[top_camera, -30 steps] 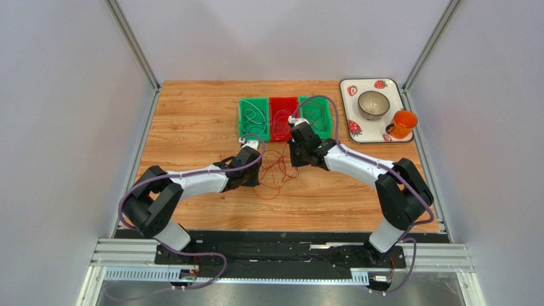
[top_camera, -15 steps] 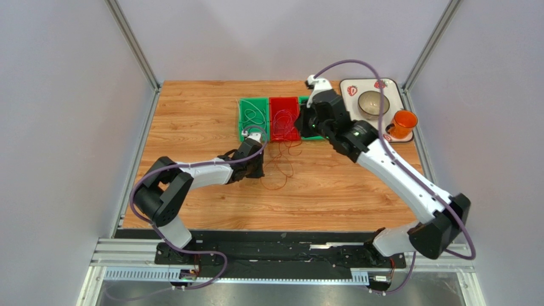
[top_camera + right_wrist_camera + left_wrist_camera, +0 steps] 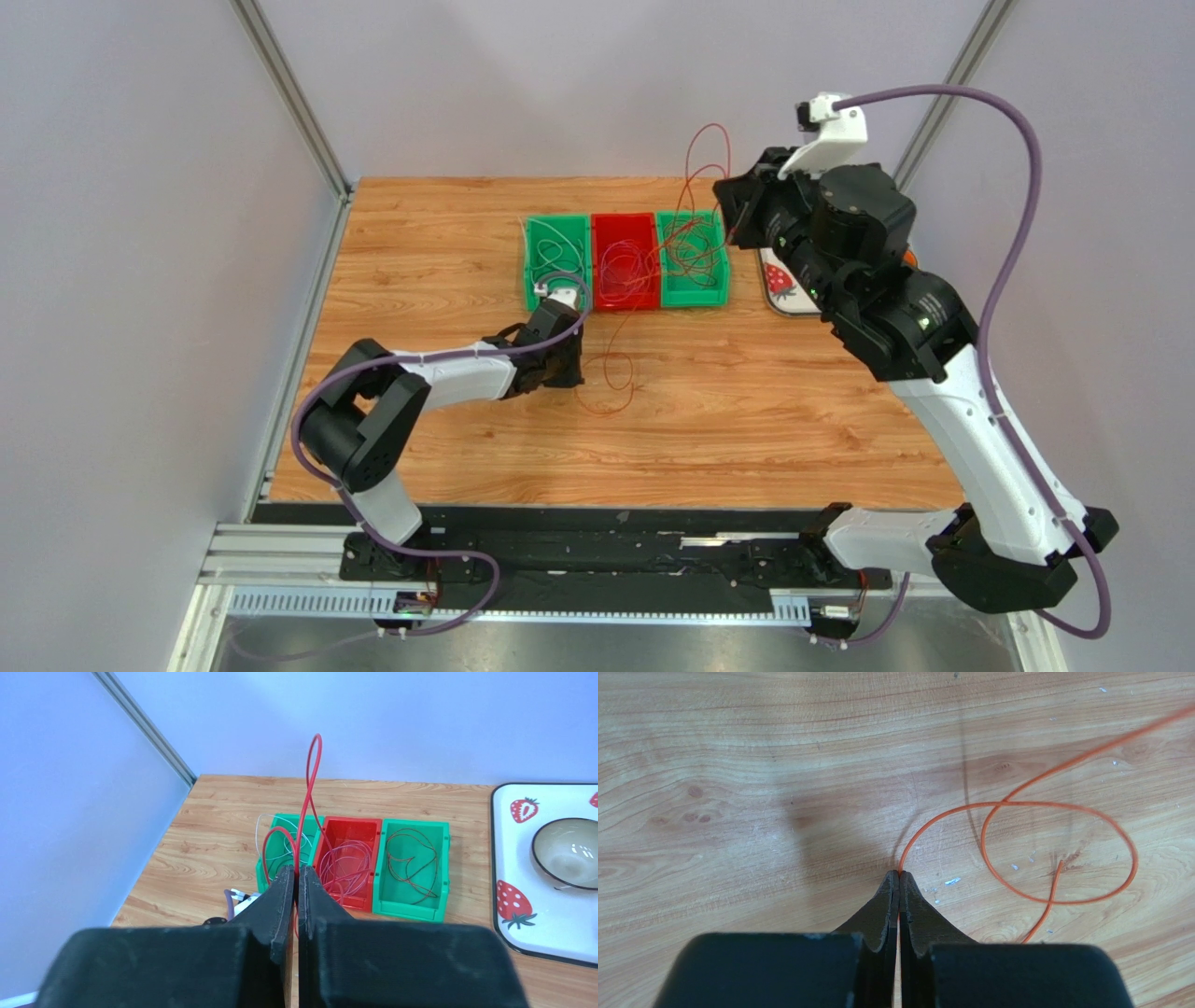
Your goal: Untangle the cables
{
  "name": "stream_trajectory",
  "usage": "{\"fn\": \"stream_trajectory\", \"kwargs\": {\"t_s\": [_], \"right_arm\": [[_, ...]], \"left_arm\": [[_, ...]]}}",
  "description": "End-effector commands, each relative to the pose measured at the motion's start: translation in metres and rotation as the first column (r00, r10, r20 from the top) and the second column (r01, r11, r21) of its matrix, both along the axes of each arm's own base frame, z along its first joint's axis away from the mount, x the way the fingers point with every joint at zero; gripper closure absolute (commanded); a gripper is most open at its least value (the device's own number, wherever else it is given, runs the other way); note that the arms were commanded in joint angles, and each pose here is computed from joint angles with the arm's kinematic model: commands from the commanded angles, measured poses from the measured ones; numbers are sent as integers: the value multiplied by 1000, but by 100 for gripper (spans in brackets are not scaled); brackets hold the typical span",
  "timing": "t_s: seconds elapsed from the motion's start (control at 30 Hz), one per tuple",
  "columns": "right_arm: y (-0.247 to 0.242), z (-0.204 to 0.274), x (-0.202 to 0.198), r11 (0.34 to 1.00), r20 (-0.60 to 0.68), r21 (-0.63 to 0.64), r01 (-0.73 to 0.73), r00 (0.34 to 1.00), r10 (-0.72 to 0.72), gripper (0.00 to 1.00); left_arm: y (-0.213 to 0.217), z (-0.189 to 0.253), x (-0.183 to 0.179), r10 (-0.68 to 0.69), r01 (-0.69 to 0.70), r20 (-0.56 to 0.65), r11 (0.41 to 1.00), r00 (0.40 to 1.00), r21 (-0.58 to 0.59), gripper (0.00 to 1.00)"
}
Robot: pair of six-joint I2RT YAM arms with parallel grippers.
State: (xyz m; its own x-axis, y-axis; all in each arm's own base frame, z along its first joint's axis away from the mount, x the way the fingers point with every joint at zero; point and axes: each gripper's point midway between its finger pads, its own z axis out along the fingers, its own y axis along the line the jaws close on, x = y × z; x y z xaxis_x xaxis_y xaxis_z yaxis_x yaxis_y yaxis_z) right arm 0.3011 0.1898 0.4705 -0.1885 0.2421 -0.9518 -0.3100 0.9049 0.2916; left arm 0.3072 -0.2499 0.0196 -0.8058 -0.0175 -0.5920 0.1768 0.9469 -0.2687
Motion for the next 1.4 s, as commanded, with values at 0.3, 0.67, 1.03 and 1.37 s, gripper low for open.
{"fn": "stream_trajectory", "kwargs": {"t_s": [0.3, 0.67, 1.03, 1.37], "right_arm": [[-43, 146, -38, 979, 359, 202, 7, 930, -81, 100], [-34, 129, -36, 974, 344, 225, -25, 937, -55, 100], [-14, 51, -21, 978, 188, 206, -25, 982, -14, 100], [8, -4, -13, 973, 64, 224, -54, 997, 41, 100]], "left_arm": [[23, -36, -26, 14, 2, -136, 993, 991, 115, 100], [18, 17, -26, -21, 23, 41, 999, 999, -38, 17], [7, 135, -55, -112, 276, 473, 916, 874, -293, 9], [-40, 160, -80, -156, 482, 566, 726, 810, -490, 15]]}}
